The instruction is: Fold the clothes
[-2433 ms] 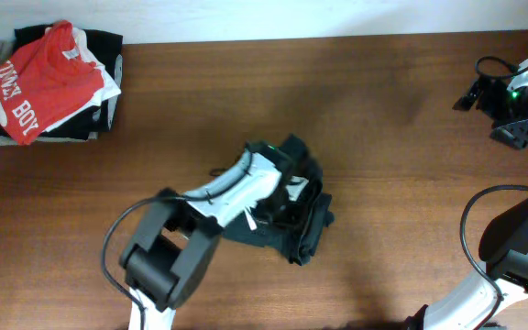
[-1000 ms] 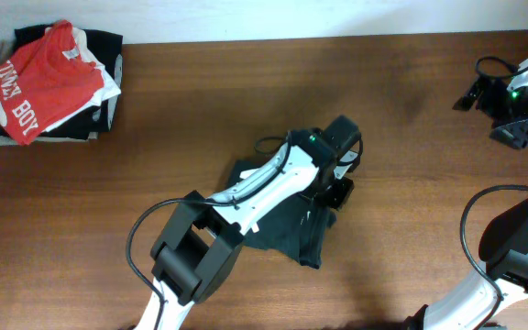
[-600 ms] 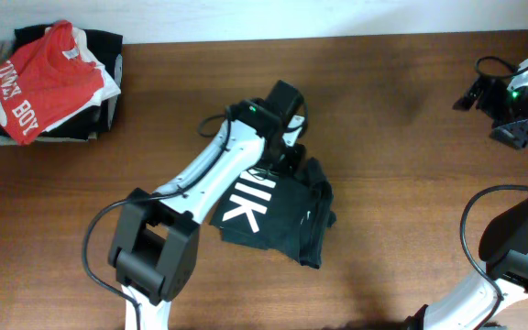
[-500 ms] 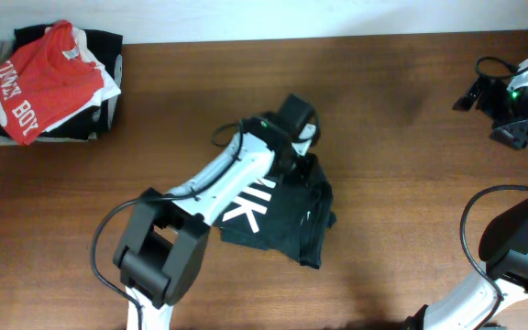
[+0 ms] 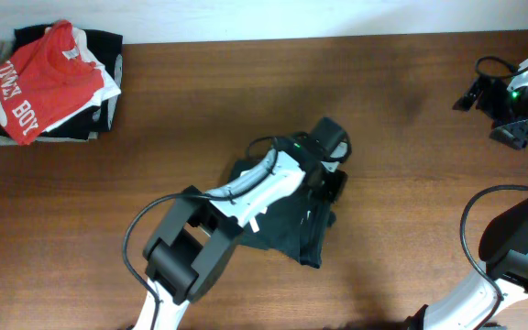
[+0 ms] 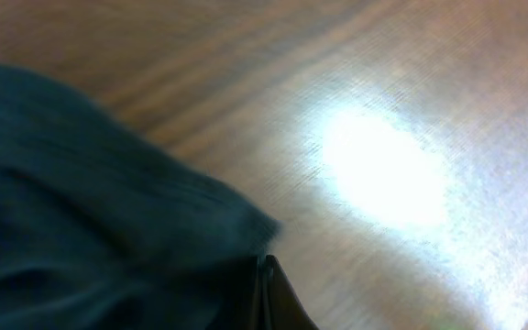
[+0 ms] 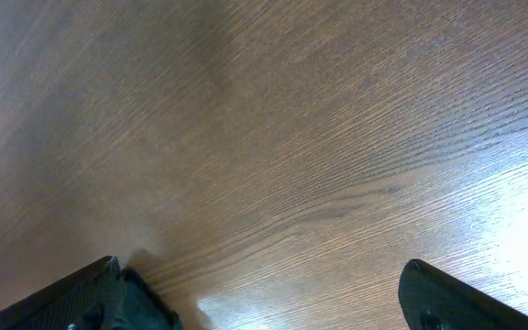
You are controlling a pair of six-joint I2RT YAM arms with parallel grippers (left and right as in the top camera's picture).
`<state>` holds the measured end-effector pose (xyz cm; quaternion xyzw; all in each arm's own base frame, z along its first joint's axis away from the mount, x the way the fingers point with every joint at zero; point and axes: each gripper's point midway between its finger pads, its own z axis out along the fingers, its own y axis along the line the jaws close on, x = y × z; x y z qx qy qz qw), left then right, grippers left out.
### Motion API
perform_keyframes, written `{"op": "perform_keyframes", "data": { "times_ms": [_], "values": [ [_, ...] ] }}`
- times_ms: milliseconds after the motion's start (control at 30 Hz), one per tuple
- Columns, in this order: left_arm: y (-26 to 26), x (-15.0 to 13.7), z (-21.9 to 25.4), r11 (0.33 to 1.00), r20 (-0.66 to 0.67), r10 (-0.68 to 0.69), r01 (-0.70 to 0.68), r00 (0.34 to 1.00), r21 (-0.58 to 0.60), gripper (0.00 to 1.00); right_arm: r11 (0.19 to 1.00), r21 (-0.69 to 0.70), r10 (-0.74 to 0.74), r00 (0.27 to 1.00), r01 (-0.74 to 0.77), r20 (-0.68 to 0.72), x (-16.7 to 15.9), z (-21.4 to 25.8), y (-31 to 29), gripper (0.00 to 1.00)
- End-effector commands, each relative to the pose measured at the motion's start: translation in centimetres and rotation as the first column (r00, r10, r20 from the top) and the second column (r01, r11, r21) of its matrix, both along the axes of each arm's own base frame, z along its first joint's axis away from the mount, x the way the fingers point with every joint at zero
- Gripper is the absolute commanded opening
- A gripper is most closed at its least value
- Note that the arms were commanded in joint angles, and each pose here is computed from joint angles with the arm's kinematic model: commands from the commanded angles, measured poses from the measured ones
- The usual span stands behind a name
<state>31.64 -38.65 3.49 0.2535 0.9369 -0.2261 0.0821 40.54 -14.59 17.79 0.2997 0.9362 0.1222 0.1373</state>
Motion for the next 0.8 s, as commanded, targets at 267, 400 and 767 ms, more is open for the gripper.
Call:
{"op": "perform_keyframes", "data": {
  "times_ms": [267,400,767],
  "values": [
    [0.8,1.8,10.0,0.989,0.242,-0.116,0.088,0.963,0.123,0.11,1.000,-0.017,0.005,1.000,-0.005,0.018,0.0,0.7,-0.3,0.99],
    [5.6,4.6,9.0,0.981,0.203,0.024,-0.063,0.979,0.184,0.11,1.000,-0.017,0.006,1.000,-0.005,0.018,0.0,0.7,-0.3,0.99],
    [0.0,-1.9,-3.4,0.990,-0.194,-0.096,0.114,0.976,0.084,0.08,1.000,-0.017,0.005,1.000,-0.005,0.018,0.0,0.7,-0.3,0.99]
  ]
}}
